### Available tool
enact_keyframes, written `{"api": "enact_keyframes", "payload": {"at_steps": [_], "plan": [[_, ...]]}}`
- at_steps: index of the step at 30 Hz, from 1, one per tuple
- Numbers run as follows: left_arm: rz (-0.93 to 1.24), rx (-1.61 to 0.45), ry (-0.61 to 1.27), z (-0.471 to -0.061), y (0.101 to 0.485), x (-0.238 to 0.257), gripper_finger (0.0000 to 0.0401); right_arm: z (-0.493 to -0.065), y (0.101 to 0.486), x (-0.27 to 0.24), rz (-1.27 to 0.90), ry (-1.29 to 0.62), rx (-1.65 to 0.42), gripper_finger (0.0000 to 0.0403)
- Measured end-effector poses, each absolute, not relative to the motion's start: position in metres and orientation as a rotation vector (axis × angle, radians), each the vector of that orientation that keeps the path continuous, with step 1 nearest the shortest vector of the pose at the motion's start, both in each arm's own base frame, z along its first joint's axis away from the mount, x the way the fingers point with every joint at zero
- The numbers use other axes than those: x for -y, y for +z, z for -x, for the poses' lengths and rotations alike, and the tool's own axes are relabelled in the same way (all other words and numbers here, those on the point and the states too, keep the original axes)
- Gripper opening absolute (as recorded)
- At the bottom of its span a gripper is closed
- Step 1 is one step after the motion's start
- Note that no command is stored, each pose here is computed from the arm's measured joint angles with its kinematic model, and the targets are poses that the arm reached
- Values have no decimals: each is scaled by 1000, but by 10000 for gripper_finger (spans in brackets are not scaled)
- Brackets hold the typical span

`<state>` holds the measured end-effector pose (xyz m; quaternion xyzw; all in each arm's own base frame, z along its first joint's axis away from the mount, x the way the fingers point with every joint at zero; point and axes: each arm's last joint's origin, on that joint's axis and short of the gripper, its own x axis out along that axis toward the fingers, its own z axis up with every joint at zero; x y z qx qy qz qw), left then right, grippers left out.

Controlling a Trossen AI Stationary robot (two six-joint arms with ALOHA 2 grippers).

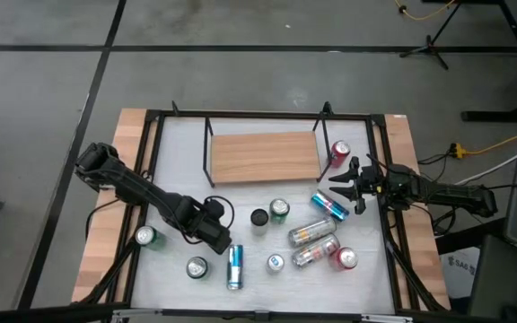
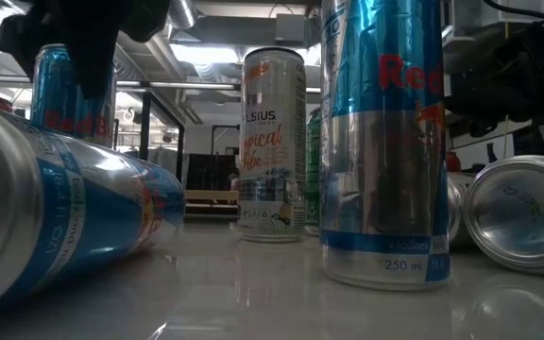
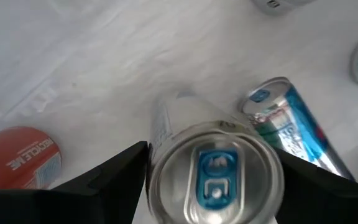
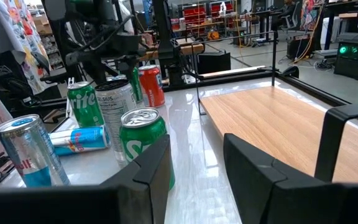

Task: Sort soda cans
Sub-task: Put the blue soda can on the shelf

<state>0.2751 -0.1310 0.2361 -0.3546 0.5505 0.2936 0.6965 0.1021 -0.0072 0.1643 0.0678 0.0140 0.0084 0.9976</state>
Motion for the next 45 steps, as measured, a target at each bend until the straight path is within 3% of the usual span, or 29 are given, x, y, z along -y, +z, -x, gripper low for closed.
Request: {"api": "enact_keyframes", "payload": {"at_steps": [4, 11, 22, 34, 45], "plan": [[757, -1242, 651, -277, 231, 132, 278, -102, 164, 7, -136, 17, -29, 138], [735, -1236, 643, -279, 232, 128, 219, -102, 164, 7, -136, 17, -28, 138], [608, -1235, 468, -301, 260, 101, 218, -102, 164, 7, -136, 17, -28, 138], [366, -1183, 349, -323, 307, 21, 218, -102, 164, 7, -136, 17, -28, 138], [214, -1161, 427, -315, 320, -83, 218, -102, 164, 7, -136, 17, -28, 138]]}}
